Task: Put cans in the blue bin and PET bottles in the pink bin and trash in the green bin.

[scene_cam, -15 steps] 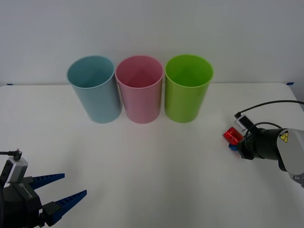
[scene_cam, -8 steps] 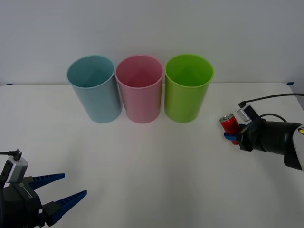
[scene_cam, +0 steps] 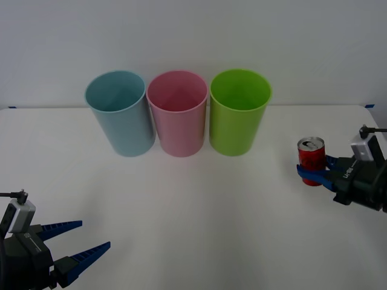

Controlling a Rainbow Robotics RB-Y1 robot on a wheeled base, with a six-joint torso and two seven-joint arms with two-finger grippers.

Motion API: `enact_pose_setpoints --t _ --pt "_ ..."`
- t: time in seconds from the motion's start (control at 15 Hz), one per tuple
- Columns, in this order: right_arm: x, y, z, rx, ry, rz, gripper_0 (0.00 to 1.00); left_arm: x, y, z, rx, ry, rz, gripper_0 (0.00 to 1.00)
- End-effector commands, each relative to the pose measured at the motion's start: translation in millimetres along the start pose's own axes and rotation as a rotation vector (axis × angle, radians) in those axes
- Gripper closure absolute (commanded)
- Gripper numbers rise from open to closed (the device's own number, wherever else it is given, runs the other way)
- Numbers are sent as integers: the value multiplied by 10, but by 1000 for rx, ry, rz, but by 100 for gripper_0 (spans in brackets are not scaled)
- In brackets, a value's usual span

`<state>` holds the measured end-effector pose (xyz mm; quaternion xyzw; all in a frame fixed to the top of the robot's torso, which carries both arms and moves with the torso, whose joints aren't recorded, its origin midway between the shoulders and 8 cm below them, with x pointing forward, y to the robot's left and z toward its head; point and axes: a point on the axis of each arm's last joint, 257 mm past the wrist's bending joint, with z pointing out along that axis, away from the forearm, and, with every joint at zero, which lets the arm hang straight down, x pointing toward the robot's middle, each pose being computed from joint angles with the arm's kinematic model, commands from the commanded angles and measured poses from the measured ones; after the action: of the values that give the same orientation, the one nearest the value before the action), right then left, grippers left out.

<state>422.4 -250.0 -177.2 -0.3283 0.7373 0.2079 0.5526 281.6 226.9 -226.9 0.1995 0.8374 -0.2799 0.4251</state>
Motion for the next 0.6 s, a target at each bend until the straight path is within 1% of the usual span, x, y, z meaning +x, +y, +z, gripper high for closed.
enact_pose_setpoints --t 0.07,0.13,0.2,0.27,0.33,0.4,0.47,0.53,0.6 --pt "-125 154 -271 -58 -97 42 100 0 0 0 0 0 0 0" --pt "-187 257 -321 -91 -136 65 100 0 0 0 0 0 0 0" --pt "-282 375 -380 -122 -203 63 100 0 0 0 0 0 0 0" --pt "-380 459 -393 -145 -255 55 100 0 0 0 0 0 0 0" --pt "-481 551 -387 -175 -296 52 100 0 0 0 0 0 0 0" --pt "-643 659 -366 -202 -337 39 100 0 0 0 0 0 0 0" --pt "-800 730 -351 -208 -372 21 100 0 0 0 0 0 0 0" --pt "-970 777 -333 -203 -405 -2 100 0 0 0 0 0 0 0" --pt "-1169 815 -290 -180 -429 -45 100 0 0 0 0 0 0 0"
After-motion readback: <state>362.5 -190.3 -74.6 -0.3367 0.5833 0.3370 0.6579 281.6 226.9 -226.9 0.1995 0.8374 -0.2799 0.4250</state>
